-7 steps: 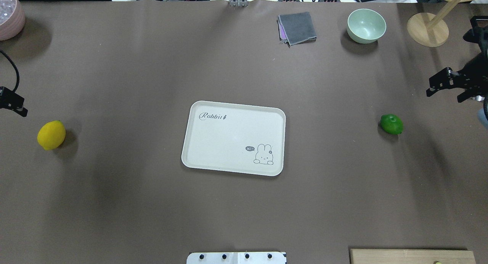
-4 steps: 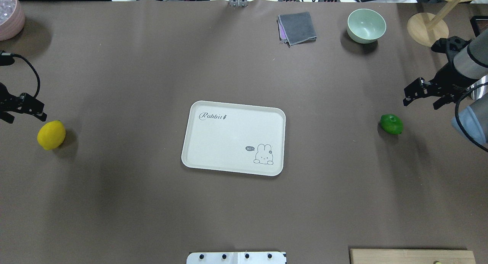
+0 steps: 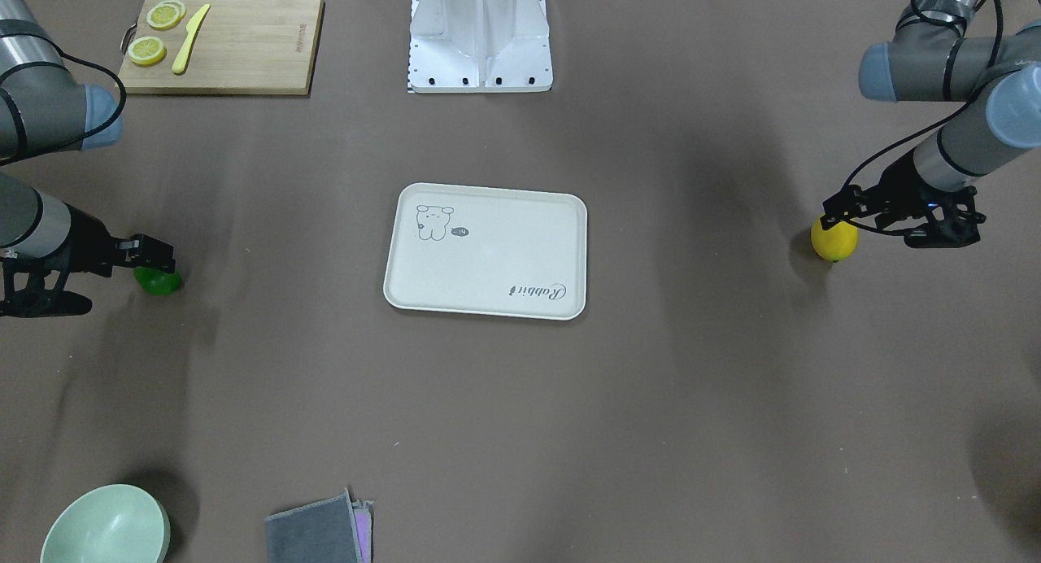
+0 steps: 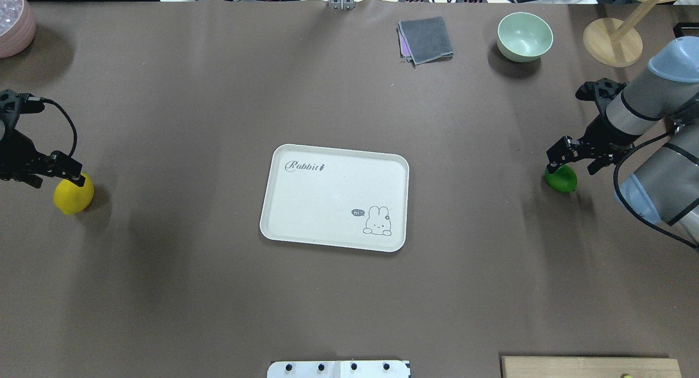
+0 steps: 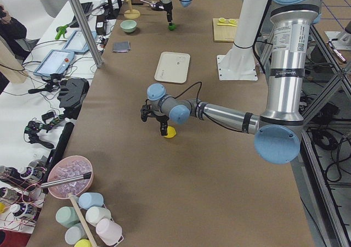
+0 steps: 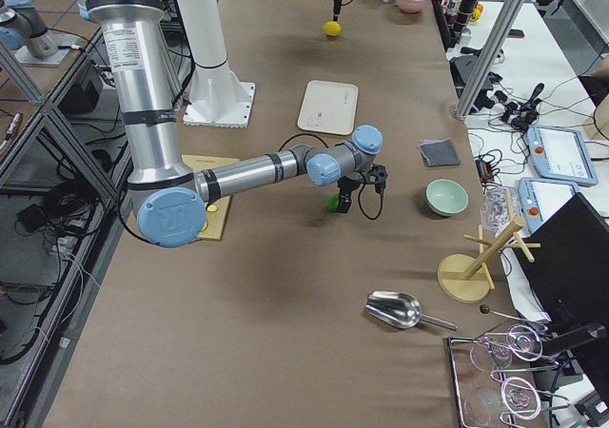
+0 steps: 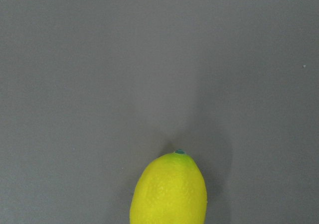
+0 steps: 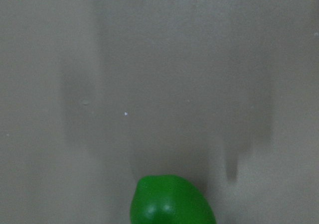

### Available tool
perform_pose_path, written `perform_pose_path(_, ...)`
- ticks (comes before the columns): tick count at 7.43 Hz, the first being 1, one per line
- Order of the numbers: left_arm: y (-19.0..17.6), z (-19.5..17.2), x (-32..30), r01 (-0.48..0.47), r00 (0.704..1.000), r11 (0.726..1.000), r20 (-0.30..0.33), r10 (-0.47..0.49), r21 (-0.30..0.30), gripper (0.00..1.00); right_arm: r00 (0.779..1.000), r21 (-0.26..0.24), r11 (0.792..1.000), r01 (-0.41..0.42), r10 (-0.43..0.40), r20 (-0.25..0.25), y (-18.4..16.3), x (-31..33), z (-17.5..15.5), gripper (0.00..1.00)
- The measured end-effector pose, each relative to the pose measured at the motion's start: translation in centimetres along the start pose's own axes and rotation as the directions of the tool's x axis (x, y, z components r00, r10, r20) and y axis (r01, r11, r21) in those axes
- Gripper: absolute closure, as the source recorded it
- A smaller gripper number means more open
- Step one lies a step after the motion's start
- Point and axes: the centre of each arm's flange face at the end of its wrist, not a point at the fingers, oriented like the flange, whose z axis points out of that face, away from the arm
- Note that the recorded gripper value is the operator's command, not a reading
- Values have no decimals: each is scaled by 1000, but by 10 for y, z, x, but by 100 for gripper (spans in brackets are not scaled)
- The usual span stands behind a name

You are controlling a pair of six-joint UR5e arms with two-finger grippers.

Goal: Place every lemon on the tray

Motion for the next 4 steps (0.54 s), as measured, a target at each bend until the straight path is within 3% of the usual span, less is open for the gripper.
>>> perform_pose_path(1,2,10,-1,4,1000,1000,-10,-4,4,5,1000,-7,1000,6,-6,-7,-2,-3,7,1)
perform_pose_path(2,4,18,-1,6,1000,1000,-17,-6,6,9,1000,-4,1000,14,-14,-18,-7,-7,13,20)
perform_pose_path(3,5,23,-1,7,1000,1000,-19,-7,8,29,999,-1,1000,20,-20,-29,-10,-10,17,52)
perform_pose_path(4,6,26,0,7,1000,1000,-19,-7,10,69,999,4,999,33,-32,-32,-12,-12,19,74)
